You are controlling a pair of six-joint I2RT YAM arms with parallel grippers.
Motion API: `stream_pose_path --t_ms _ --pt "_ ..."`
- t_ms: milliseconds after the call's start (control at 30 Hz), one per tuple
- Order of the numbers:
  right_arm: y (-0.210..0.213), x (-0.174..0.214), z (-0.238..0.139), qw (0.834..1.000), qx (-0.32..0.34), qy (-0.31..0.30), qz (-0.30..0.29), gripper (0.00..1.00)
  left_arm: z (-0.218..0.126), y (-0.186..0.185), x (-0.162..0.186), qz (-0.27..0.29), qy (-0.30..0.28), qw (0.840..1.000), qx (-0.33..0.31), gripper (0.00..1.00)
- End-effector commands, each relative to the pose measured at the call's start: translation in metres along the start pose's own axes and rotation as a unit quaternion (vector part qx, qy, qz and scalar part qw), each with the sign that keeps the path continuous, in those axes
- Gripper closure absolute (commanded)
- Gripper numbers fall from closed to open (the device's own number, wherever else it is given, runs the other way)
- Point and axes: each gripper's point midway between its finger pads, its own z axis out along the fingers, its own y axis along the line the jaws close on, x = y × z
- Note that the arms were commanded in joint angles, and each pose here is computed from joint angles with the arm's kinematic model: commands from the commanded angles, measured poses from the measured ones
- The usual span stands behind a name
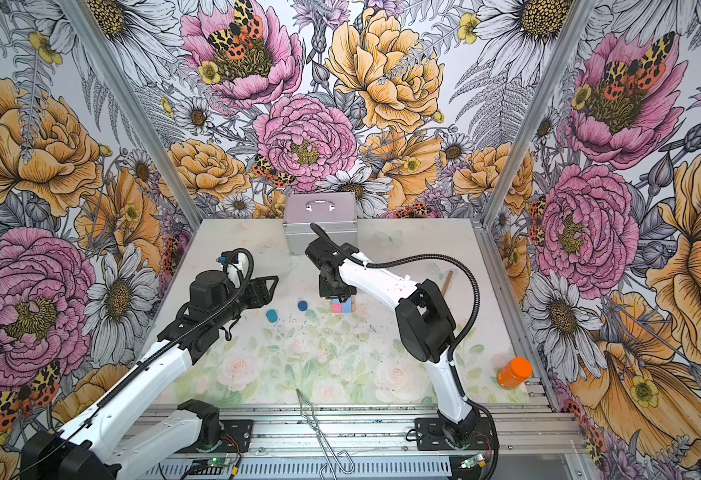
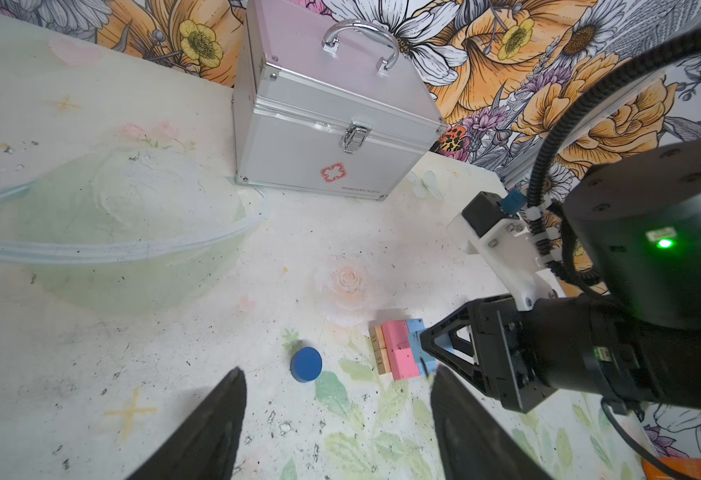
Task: Build the wood block tower
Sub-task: 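Carry the light-blue cube with the right gripper over the bar stack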
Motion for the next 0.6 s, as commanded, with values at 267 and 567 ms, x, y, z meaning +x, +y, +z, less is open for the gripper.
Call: stream_pose_path --t_ms 267,567 --pt "0.002 0.0 0.015 1.0 0.018 0.0 0.008 1.0 0.0 -0.003 -0.003 0.003 -0.011 1.0 0.009 0.28" --pt "0.005 0.002 0.02 1.0 0.017 0.006 0.007 1.0 0.0 -0.003 -0.003 0.003 -0.011 1.0 0.008 0.28"
